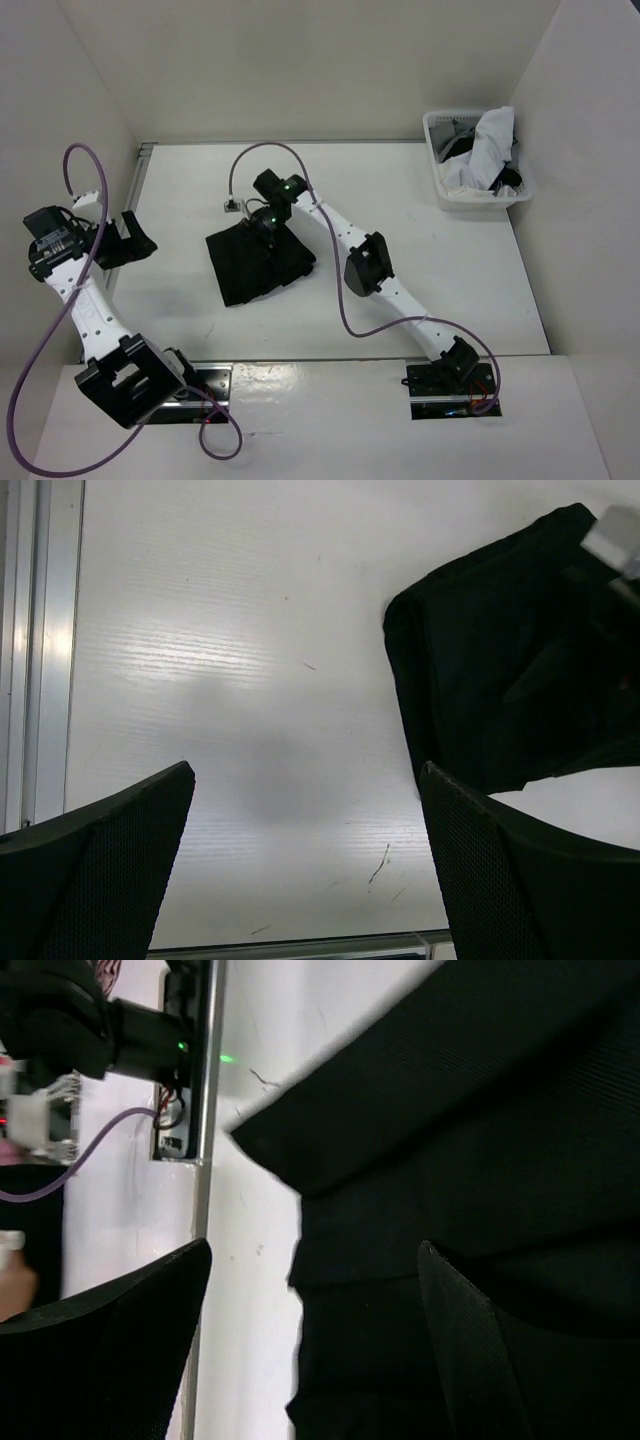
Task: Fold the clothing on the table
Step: Fold the skirt
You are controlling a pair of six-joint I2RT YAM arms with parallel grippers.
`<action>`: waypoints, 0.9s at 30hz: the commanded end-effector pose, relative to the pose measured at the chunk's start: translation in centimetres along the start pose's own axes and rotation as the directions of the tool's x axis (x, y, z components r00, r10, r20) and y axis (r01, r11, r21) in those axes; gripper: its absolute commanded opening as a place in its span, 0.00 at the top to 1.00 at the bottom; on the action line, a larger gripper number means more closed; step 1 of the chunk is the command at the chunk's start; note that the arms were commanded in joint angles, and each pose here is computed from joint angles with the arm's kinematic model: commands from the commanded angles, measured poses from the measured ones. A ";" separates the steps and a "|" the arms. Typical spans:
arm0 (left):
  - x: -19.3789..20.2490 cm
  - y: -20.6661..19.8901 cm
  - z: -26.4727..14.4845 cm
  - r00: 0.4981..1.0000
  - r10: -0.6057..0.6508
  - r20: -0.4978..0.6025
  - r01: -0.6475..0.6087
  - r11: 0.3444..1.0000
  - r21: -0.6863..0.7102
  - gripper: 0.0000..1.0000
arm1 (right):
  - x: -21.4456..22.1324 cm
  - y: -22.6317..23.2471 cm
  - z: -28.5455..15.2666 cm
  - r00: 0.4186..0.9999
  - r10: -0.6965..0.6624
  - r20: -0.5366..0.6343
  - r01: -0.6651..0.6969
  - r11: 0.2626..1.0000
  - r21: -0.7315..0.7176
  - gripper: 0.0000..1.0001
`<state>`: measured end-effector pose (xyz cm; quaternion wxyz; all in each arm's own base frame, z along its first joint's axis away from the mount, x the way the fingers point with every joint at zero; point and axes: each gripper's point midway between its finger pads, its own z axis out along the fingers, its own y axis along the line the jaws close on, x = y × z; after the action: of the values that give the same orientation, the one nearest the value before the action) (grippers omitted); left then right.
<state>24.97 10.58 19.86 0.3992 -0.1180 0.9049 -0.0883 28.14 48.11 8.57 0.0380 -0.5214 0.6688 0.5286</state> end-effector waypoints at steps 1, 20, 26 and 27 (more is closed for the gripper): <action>-0.1 0.2 0.5 1.000 0.009 0.003 -0.009 0.999 0.040 0.01 | 2.6 -1.4 0.9 0.991 0.134 0.000 -0.133 0.985 -0.113 0.12; 1.3 1.1 2.3 0.996 -0.037 -0.076 0.044 0.995 0.094 0.01 | 10.4 -7.3 -13.1 0.890 0.409 0.204 -0.386 0.911 -0.143 0.10; 1.2 0.6 2.3 0.997 -0.029 -0.077 0.038 0.991 0.131 0.01 | 11.4 -6.6 -15.0 0.887 0.407 0.219 -0.402 0.913 -0.071 0.10; 1.2 0.4 2.3 0.997 -0.029 -0.073 0.039 0.989 0.141 0.01 | 11.1 -6.7 -15.2 0.896 0.381 0.227 -0.380 0.924 -0.051 0.10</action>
<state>25.57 11.06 16.68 0.3571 -0.1248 0.9140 -0.1463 35.94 29.95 6.99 -0.0169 -0.2454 0.7228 0.6458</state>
